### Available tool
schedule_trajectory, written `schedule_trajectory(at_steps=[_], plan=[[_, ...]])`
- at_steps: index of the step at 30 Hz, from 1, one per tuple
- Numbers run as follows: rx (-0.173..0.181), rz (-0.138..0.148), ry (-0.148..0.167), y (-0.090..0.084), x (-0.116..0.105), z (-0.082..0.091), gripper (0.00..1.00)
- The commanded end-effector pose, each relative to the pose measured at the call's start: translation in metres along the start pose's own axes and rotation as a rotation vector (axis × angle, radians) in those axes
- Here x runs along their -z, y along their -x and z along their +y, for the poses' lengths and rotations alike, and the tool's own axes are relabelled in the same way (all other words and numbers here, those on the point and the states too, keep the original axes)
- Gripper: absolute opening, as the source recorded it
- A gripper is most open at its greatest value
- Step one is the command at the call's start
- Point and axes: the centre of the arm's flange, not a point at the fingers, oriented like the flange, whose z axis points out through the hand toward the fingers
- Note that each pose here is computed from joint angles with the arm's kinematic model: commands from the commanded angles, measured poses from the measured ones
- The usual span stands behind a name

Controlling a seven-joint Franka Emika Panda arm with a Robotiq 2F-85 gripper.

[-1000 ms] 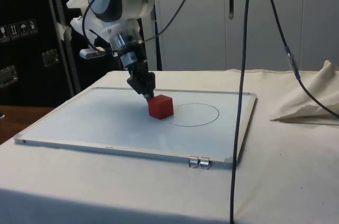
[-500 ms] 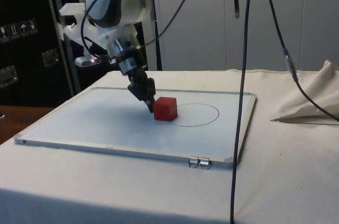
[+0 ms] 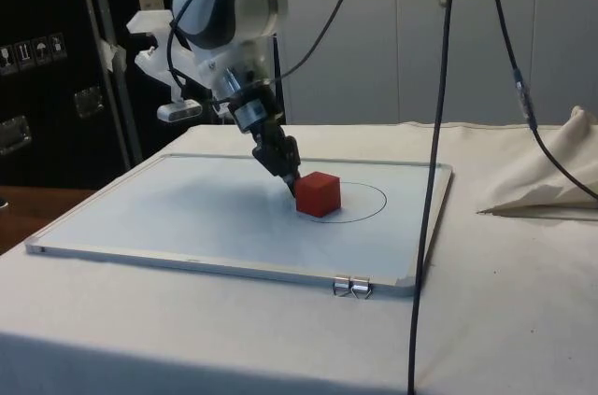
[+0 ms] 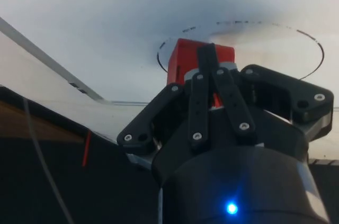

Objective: Push the cube into the marked area.

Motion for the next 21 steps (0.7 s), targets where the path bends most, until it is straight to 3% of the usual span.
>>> schedule_trajectory(at_steps=[1,11,21], plan=[[0.005,0.003,0.007,0.003,-0.001,-0.001,0.00],[0.033,-0.007,0.018,0.001,0.005,-0.001,0.00],[0.024,0.039,0.031,-0.009,0.035,-0.003,0.00]])
